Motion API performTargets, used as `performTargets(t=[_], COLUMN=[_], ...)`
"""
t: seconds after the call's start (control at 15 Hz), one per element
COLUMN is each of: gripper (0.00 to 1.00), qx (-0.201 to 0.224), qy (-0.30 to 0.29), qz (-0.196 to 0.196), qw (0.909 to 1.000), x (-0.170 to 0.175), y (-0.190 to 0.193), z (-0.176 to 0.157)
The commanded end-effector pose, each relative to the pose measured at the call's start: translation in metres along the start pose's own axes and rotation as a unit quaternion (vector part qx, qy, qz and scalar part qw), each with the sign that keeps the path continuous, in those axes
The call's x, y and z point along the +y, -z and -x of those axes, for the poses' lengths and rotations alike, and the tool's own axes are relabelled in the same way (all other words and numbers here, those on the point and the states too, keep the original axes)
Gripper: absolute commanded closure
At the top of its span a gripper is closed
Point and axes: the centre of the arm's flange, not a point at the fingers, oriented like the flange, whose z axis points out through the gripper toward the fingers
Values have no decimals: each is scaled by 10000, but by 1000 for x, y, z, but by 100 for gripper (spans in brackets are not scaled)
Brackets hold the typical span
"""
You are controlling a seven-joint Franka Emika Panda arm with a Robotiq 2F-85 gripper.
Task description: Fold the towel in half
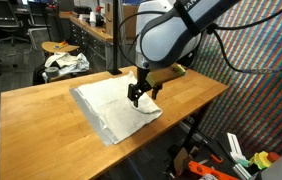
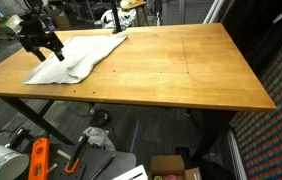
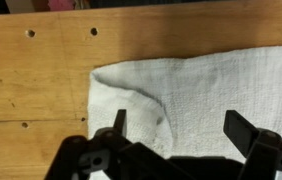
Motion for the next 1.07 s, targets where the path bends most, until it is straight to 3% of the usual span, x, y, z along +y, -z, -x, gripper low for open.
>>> performTargets(t=[0.0,0.47,1.0], gripper=[0,0,0], qx=[-46,84,-105], qy=[-106,-358,-540], qz=[-364,-609,-513], qw=[9993,9975,9972], x=[-21,-29,-17], y=[10,-6,-38], z=[-11,-45,-83])
